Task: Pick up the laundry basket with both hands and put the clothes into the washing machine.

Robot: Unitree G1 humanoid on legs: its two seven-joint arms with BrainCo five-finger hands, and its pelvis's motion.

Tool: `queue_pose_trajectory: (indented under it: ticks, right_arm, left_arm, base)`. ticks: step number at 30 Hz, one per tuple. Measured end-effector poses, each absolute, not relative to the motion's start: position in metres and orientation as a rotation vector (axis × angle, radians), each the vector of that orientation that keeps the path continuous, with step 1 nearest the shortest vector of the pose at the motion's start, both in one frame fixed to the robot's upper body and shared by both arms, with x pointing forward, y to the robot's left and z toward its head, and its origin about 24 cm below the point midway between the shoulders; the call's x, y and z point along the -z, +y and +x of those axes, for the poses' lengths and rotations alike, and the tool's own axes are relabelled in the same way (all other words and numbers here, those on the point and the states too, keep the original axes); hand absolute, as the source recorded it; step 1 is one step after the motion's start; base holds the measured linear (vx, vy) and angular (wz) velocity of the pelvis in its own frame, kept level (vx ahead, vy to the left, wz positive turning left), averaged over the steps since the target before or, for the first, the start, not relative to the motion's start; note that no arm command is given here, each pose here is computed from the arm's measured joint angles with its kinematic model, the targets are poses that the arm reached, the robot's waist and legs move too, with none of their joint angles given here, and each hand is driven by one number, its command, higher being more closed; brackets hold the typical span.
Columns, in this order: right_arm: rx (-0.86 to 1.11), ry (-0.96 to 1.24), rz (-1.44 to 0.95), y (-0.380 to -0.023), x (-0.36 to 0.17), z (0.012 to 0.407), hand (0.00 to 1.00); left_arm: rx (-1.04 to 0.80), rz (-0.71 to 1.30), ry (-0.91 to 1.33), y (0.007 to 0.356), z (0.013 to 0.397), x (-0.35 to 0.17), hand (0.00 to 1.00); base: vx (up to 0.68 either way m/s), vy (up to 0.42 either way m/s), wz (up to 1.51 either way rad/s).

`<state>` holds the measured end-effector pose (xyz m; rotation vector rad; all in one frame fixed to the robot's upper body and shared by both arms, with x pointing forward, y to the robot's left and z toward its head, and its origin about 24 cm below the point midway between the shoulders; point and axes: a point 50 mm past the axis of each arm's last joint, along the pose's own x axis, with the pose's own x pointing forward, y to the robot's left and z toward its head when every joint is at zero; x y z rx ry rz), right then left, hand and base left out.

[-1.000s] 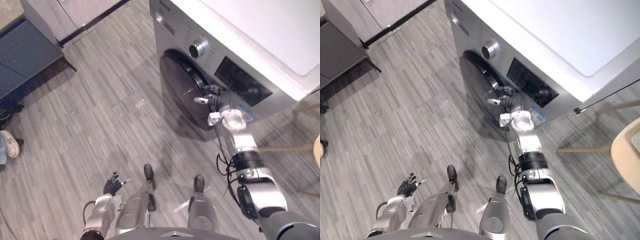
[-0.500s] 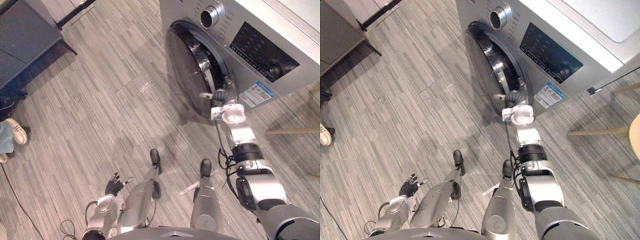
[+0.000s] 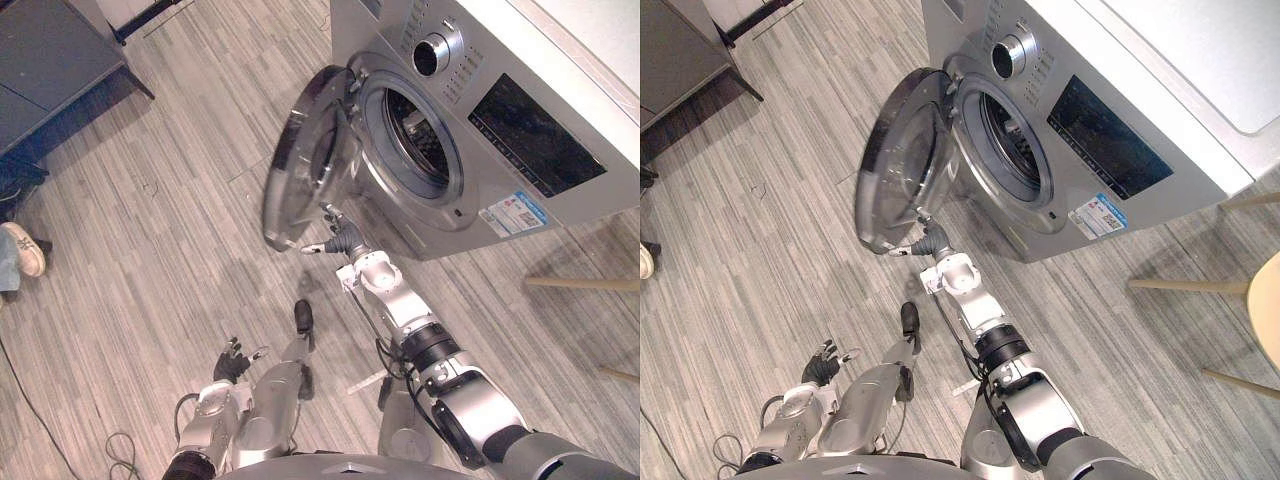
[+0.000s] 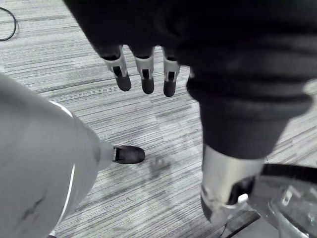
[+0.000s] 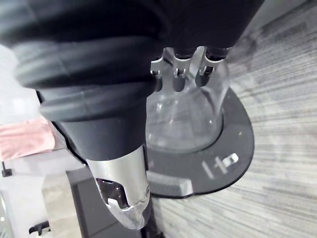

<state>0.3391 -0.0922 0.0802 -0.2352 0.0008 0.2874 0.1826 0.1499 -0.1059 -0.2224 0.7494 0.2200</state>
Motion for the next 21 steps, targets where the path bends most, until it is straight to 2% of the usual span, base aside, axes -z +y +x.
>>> queue_pose_trajectory:
  ticks: [6,11,14,19,21]
  right_arm:
    - [-0.117,0.089,-0.143,-0.142,-0.046,0.31,0.0]
    - [0.084,0.313,-0.101,-0.196,0.015,0.254,0.0]
    - [0.163,0.428,-0.07,-0.215,0.04,0.232,0.0]
    - [0.21,0.546,-0.03,-0.223,0.065,0.203,0.0]
    - [0.211,0.605,0.028,-0.218,0.076,0.188,0.0]
  left_arm:
    - [-0.259,-0.202,0.69,0.165,0.2,0.095,0.0]
    - [-0.312,-0.125,0.516,0.194,0.242,0.057,0.0]
    - [-0.381,-0.106,0.418,0.215,0.267,0.032,0.0]
    - [-0.517,-0.116,0.355,0.256,0.302,0.0,0.0]
    - [-0.62,-0.168,0.335,0.291,0.315,-0.021,0.0]
  base:
    - [0.04,-0.018,-0.22]
    - [0.04,-0.044,-0.47]
    - [0.05,-0.052,-0.66]
    - [0.05,-0.065,-0.62]
    - [0.06,-0.087,-0.65]
